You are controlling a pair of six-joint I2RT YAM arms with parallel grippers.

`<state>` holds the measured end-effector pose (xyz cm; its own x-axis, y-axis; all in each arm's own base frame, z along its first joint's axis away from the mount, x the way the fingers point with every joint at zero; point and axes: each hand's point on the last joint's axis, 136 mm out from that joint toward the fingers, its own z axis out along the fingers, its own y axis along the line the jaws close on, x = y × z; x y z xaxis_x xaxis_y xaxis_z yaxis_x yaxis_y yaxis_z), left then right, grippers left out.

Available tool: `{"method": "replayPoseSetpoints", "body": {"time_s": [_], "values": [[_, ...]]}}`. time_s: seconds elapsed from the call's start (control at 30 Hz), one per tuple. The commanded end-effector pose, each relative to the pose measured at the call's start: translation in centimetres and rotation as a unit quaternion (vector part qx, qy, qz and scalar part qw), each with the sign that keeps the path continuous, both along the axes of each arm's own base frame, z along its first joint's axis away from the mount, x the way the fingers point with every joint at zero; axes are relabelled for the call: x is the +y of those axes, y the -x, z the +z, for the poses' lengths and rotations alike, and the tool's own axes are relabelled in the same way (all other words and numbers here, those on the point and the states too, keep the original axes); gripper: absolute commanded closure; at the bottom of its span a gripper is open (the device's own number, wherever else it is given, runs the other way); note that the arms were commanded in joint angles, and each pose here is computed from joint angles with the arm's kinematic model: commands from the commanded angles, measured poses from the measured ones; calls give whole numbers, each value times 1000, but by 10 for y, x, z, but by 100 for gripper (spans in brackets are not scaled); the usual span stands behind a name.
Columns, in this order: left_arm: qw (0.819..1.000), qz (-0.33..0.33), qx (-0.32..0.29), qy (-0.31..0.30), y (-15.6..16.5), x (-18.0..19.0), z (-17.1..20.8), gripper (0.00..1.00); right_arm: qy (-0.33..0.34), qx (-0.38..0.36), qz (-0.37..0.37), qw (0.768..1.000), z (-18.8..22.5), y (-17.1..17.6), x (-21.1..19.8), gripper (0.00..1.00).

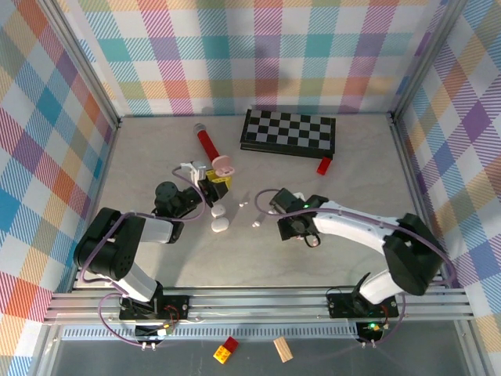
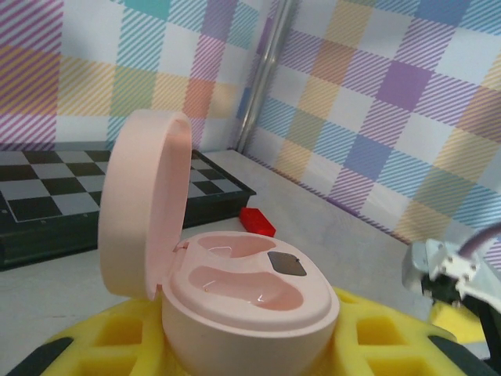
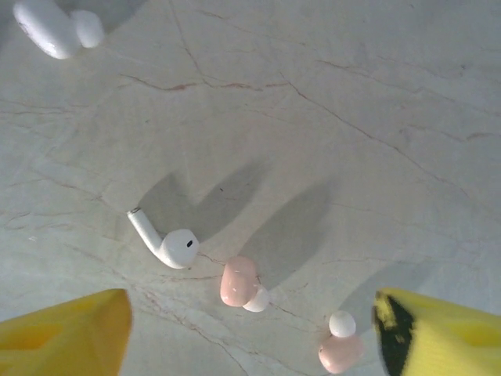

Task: Insert the wireless bluetooth earbuds into the charging case

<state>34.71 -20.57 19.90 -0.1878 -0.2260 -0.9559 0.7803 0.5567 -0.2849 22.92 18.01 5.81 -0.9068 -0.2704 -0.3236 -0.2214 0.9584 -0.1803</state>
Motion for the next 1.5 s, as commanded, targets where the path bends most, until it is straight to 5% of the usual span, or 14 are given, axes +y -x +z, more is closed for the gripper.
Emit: {"method": "replayPoseSetpoints", "body": {"time_s": [0.0, 0.33, 1.03, 1.2, 1.47], "values": [[1000, -7, -27, 10, -3, 2, 16, 65, 93, -12, -18, 995, -3, 0, -15, 36], [999, -5, -31, 9, 3, 5, 18, 65, 140, 11, -9, 990, -24, 3, -7, 60], [999, -15, -32, 6, 7, 3, 16, 65, 143, 35, 3, 989, -38, 4, 1, 84], [999, -23, -35, 0, 9, 1, 14, 65, 105, 22, 5, 994, -26, 2, 7, 85], [998, -45, -50, -13, 17, -17, 12, 65, -73, 20, 4, 997, 10, 0, 24, 84]]}}
